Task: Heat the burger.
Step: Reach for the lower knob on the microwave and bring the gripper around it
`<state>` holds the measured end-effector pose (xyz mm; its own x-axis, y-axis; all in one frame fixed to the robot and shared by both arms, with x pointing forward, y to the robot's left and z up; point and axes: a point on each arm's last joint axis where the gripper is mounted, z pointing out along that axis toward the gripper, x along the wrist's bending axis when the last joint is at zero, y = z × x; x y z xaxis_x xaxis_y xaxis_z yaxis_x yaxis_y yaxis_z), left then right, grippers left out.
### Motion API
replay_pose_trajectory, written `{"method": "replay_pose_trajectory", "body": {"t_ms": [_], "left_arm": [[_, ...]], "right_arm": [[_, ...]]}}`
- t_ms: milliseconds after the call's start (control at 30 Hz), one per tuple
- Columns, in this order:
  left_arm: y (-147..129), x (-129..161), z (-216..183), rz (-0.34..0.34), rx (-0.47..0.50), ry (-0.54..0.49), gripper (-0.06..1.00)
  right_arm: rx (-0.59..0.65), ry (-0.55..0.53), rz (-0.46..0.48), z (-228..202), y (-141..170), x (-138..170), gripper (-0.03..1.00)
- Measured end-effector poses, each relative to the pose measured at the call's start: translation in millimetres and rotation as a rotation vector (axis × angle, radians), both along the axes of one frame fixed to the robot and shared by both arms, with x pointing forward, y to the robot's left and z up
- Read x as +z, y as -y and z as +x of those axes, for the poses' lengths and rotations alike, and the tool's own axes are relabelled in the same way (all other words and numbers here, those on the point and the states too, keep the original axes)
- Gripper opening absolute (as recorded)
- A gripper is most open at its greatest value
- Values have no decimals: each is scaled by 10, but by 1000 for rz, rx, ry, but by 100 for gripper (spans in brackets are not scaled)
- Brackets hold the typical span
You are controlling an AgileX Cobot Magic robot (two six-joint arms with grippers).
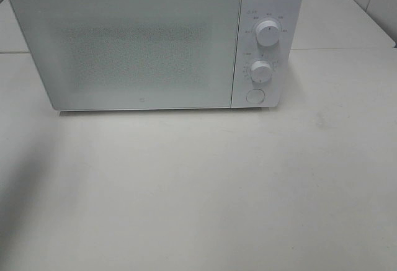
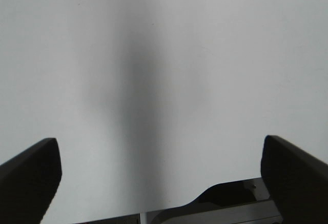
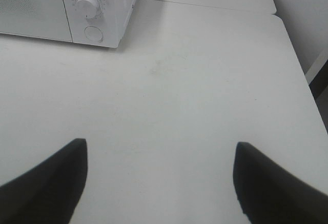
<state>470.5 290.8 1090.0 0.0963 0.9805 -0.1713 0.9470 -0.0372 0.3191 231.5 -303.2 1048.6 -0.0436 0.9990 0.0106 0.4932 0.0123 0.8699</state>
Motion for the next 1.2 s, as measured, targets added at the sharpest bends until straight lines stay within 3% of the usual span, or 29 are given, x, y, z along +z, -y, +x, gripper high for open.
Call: {"method": "replay_pose_trajectory", "body": {"t_ms": [200, 567, 800, 967, 1200], "left_arm": [[-48, -87, -234, 4, 26, -8, 97], [-21, -498, -871, 11, 30, -58, 97], [-16, -579, -1099, 23, 29, -34, 97], [-17, -581, -1331, 37, 57, 112, 97], [-15, -497, -1558, 39, 92, 241, 97]], "right_arm": [[0, 0, 0, 0, 0, 0, 76], [0, 0, 0, 0, 0, 0, 76], [0, 0, 0, 0, 0, 0, 76], [0, 0, 0, 0, 0, 0, 76], [0, 0, 0, 0, 0, 0, 76]]}}
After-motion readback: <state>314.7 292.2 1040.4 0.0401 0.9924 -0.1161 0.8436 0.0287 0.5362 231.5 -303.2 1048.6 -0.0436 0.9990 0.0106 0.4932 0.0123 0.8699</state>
